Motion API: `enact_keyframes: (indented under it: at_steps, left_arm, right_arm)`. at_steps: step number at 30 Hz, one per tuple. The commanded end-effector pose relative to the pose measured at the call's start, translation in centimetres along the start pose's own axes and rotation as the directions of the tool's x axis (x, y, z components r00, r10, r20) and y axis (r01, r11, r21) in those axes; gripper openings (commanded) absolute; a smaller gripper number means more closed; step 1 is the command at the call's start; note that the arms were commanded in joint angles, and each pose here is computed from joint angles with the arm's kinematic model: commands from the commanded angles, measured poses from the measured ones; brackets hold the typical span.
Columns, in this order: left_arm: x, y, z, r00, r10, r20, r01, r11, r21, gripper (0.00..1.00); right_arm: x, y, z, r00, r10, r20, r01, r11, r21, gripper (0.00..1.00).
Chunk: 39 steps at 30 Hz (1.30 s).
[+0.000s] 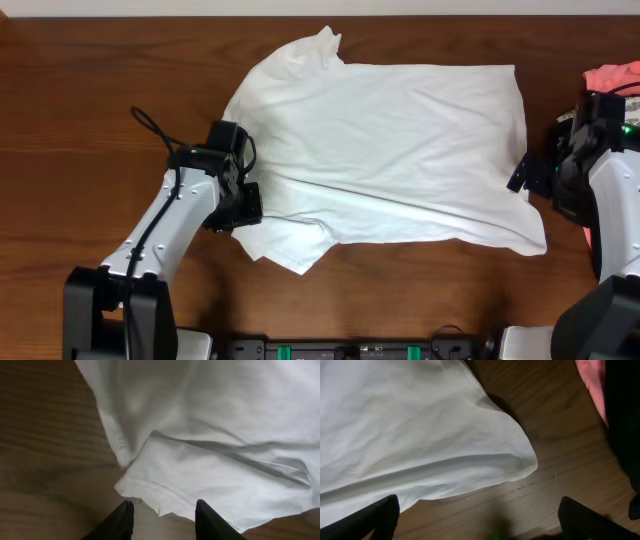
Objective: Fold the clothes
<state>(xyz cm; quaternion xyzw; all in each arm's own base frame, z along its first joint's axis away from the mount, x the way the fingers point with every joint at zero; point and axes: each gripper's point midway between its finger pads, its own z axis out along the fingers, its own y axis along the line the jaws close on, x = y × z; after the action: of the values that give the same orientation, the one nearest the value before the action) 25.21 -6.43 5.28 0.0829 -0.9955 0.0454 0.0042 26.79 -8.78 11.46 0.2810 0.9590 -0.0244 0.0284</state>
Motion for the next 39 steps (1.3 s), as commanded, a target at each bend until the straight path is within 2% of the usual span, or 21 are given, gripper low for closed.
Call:
enact_keyframes:
  at_steps: [1,21,27,34,39]
  left_arm:
    - [-0.4,0.9,0.3,1.0,-0.002,0.019,0.002,0.999,-0.041,0.41]
    - [0.1,1.7,2.9,0.999,0.036,0.03,-0.034,0.998,-0.061,0.41]
    - [0.1,1.7,2.9,0.999,0.036,0.029,-0.034,0.998,-0.061,0.41]
    - [0.1,1.7,2.9,0.999,0.036,0.029,-0.034,0.998,-0.061,0.41]
    - [0.1,1.7,2.9,0.999,0.035,0.028,-0.033,0.998,-0.061,0.41]
  right_arm:
    - [0.4,-0.1,0.5,1.0,0.018,-0.009,-0.018,1.0,-0.002,0.99]
    - [1.8,-0.3,3.9,0.999,0.022,-0.033,-0.022,1.0,0.004,0.99]
    - [3.4,-1.6,7.0,0.994,0.091,-0.058,-0.09,0.995,0.031,0.98]
    - [4.1,-3.6,8.9,0.98,0.19,-0.065,-0.188,0.981,0.039,0.91]
    - [4.6,-3.8,10.1,0.968,0.238,-0.081,-0.24,0.971,-0.021,0.88]
